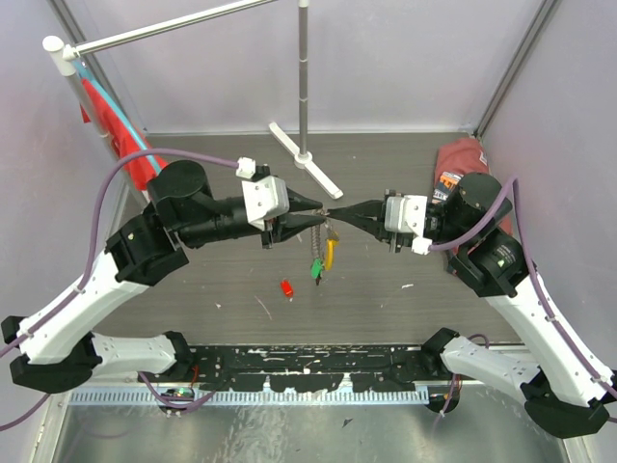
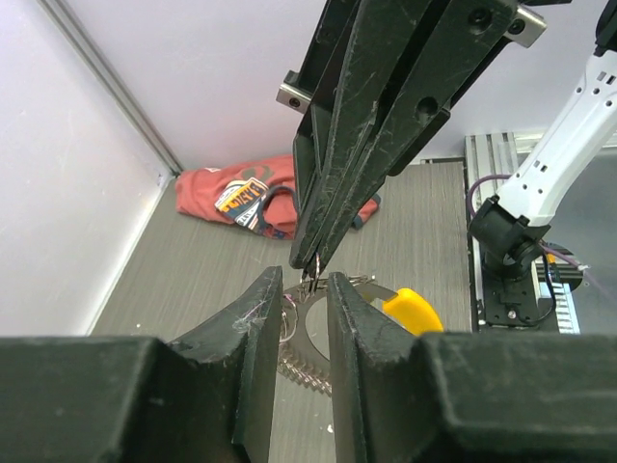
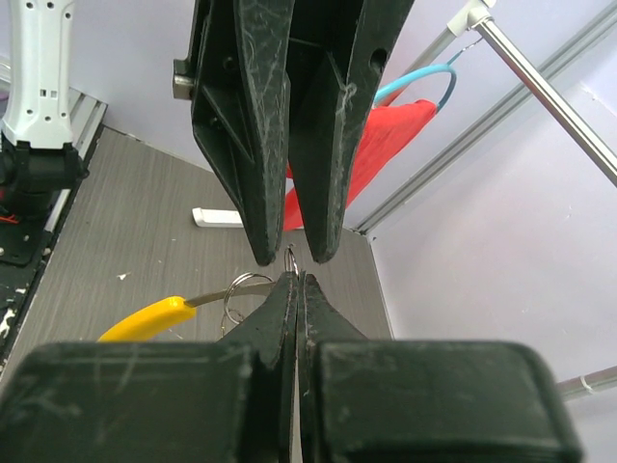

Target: Put the keys on the keyring

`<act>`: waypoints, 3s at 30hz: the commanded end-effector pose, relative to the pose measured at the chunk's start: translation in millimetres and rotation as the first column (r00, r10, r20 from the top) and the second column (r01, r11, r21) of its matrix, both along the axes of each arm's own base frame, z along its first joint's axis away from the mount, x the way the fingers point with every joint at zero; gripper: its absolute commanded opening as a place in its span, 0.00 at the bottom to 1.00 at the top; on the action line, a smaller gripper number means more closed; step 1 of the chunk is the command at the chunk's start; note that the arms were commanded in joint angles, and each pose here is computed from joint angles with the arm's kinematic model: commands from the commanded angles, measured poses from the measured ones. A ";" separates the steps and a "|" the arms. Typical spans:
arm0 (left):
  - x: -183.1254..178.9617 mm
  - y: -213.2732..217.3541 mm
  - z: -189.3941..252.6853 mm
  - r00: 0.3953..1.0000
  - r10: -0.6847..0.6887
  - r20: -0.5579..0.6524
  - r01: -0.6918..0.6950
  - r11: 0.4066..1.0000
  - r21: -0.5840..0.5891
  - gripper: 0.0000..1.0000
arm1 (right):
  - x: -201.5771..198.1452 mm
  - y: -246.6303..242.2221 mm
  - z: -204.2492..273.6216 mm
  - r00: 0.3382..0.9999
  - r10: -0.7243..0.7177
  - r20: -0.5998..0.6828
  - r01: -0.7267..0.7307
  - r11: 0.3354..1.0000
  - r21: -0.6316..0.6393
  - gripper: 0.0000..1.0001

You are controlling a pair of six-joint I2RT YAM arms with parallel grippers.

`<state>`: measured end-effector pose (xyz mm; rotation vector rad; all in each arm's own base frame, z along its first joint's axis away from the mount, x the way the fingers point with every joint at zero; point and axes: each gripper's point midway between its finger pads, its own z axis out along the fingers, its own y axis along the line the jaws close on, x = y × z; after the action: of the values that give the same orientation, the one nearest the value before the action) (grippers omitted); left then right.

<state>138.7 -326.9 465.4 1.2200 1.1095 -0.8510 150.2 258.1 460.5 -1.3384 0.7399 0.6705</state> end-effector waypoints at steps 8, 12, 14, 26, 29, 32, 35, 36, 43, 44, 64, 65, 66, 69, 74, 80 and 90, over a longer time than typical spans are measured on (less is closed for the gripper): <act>3.6 -6.1 2.6 1.000 0.001 0.003 -0.001 1.000 0.011 0.24 | -14.1 -8.5 36.7 0.995 0.007 0.097 -0.014 0.997 0.072 0.01; 5.0 -8.3 0.4 1.000 0.002 -0.001 -0.002 1.000 0.022 0.09 | -14.9 -9.2 36.7 0.995 0.006 0.097 -0.013 0.997 0.073 0.01; 6.5 -8.8 -0.1 1.000 0.007 -0.002 -0.007 1.000 0.025 0.01 | -14.2 -9.2 35.7 0.995 0.004 0.096 -0.010 0.997 0.071 0.01; 9.1 -0.6 4.8 0.999 0.049 -0.008 -0.049 0.999 0.007 0.00 | -19.3 -11.9 35.6 0.994 0.010 0.106 -0.018 0.998 0.067 0.21; 5.5 3.0 7.7 0.999 0.044 -0.015 -0.045 0.999 -0.010 0.00 | -25.0 -14.8 36.3 0.993 0.019 0.117 -0.027 0.997 0.066 0.32; 0.1 5.3 8.8 0.999 0.027 -0.022 -0.028 0.999 -0.020 0.00 | -30.1 -18.7 33.5 0.991 0.022 0.135 -0.029 0.998 0.048 0.36; -7.5 6.6 10.0 1.000 -0.006 -0.028 0.005 1.000 -0.029 0.00 | -33.9 -22.3 31.6 0.991 0.020 0.135 -0.025 0.999 0.037 0.37; -11.2 6.9 10.0 0.999 -0.023 -0.029 0.022 0.999 -0.029 0.00 | -34.7 -22.8 30.4 0.991 0.022 0.131 -0.026 0.999 0.032 0.37; -34.1 7.1 11.4 0.989 -0.142 -0.028 0.141 0.990 -0.026 0.00 | -37.0 -25.3 23.0 0.994 0.019 0.106 -0.021 1.000 0.015 0.37; -35.7 7.2 11.1 0.988 -0.151 -0.024 0.151 0.988 -0.023 0.00 | -37.3 -25.6 22.8 0.995 0.018 0.102 -0.020 1.000 0.015 0.37; 8.1 29.4 -47.3 0.980 0.111 -0.166 -0.100 0.992 0.076 0.00 | 48.1 -61.4 -19.1 0.674 -0.375 -0.636 0.571 0.811 0.127 0.53; 11.2 33.8 -49.6 0.973 0.129 -0.189 -0.118 0.991 0.069 0.00 | 55.5 -62.9 -28.4 0.606 -0.390 -0.693 0.612 0.786 0.093 0.54; 16.2 37.4 -54.3 0.967 0.150 -0.204 -0.138 0.988 0.074 0.00 | 62.4 -63.7 -35.7 0.549 -0.402 -0.733 0.643 0.763 0.064 0.56; 28.2 49.4 -69.8 0.941 0.203 -0.269 -0.184 0.978 0.093 0.00 | 86.8 -63.9 -72.9 0.355 -0.461 -0.813 0.725 0.685 -0.072 0.59; 41.3 68.6 -89.9 0.900 0.271 -0.343 -0.246 0.963 0.113 0.00 | 111.0 -50.0 -147.9 0.129 -0.563 -0.816 0.711 0.626 -0.320 0.61; 55.6 100.1 -110.9 0.835 0.403 -0.375 -0.378 0.915 0.142 0.00 | 120.7 -28.1 -215.5 0.013 -0.593 -0.805 0.631 0.630 -0.454 0.58; 71.1 143.7 -118.5 0.727 0.558 -0.400 -0.550 0.822 0.146 0.00 | 96.1 54.5 -305.7 0.082 -0.521 -0.850 0.307 0.824 -0.475 0.54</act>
<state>208.6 -194.1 342.2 0.6998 1.7378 -0.6706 251.7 260.1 145.5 -0.3954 2.3570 0.7316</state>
